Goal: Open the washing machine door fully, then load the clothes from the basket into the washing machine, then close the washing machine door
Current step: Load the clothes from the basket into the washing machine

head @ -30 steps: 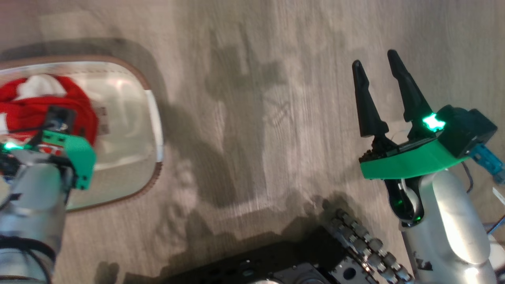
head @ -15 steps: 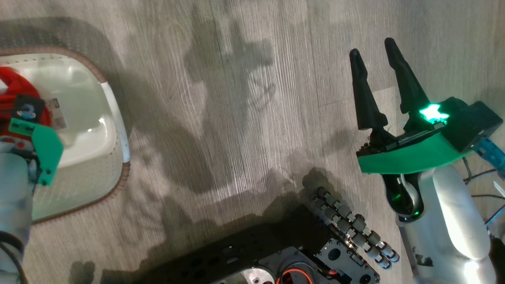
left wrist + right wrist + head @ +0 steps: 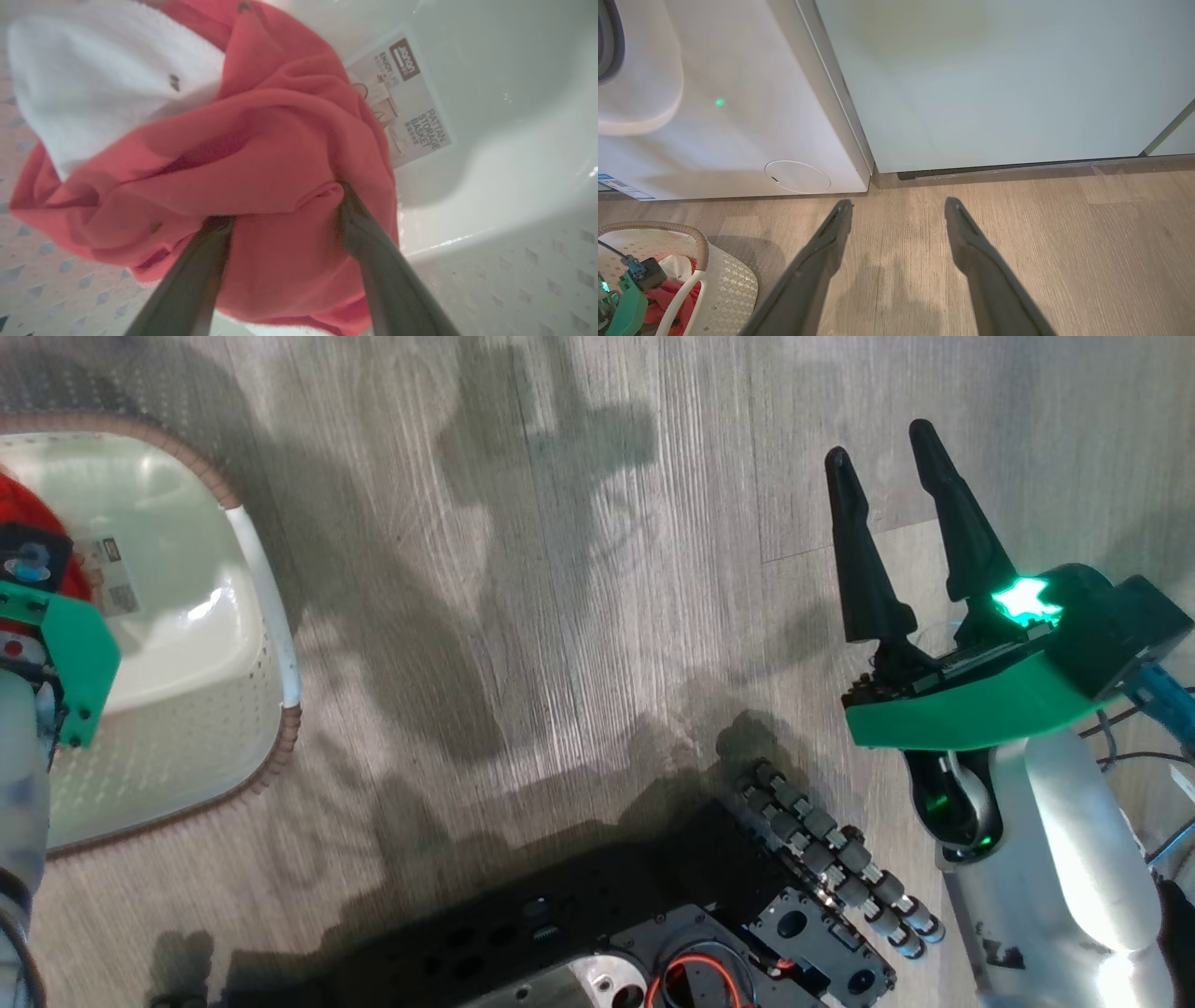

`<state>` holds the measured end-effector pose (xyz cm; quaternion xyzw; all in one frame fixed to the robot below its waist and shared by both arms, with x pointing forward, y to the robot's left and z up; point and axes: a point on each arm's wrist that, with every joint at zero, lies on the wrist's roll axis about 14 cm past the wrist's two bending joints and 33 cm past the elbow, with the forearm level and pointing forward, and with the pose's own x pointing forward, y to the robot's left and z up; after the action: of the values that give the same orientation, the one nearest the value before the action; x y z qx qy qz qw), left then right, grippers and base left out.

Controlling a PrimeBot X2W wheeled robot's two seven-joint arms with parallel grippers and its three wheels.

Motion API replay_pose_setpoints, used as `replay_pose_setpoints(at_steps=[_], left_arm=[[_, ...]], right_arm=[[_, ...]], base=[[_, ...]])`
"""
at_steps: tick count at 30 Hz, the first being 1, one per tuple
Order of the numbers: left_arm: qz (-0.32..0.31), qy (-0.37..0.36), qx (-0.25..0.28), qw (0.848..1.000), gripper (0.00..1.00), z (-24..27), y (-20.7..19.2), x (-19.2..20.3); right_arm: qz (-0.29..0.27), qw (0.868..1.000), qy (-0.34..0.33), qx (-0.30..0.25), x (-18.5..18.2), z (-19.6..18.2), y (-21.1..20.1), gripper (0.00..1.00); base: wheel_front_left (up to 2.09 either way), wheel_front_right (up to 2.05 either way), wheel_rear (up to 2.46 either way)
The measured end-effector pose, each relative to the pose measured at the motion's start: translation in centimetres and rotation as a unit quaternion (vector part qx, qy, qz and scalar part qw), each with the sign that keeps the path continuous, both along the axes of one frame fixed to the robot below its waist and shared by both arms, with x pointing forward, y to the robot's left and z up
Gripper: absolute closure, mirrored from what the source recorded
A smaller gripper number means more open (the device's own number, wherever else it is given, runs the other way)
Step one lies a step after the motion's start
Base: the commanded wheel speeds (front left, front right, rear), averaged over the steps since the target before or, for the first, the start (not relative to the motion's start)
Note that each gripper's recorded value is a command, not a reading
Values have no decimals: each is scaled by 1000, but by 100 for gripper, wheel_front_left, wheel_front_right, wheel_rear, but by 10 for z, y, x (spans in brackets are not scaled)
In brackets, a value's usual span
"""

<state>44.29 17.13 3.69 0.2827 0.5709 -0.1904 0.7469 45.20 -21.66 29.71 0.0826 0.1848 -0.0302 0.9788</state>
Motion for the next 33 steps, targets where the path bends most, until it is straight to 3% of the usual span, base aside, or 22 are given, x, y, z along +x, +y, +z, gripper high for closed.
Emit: replay_pose_setpoints(at_steps=[4, 6, 7, 17, 33], left_arm=[[9, 10, 5, 1000, 3, -3, 4, -3], [13, 13, 6, 1000, 93, -4, 5, -3], [15, 12, 5, 1000, 100, -4, 5, -3], [31, -3, -7, 999, 100, 10, 1, 5], [91, -104, -81, 987, 100, 92, -13, 10]], right_arm=[[3, 1000, 5, 2, 0, -6, 2, 0], [6, 1000, 7, 1, 0, -8, 4, 0], [7, 1000, 8, 2, 0, -9, 5, 0], [20, 1000, -13, 0, 10, 3, 11, 0], [27, 995, -100, -1, 22, 85, 15, 0]], base=[[0, 0, 0], [0, 0, 0], [0, 0, 0], [0, 0, 0], [0, 0, 0]])
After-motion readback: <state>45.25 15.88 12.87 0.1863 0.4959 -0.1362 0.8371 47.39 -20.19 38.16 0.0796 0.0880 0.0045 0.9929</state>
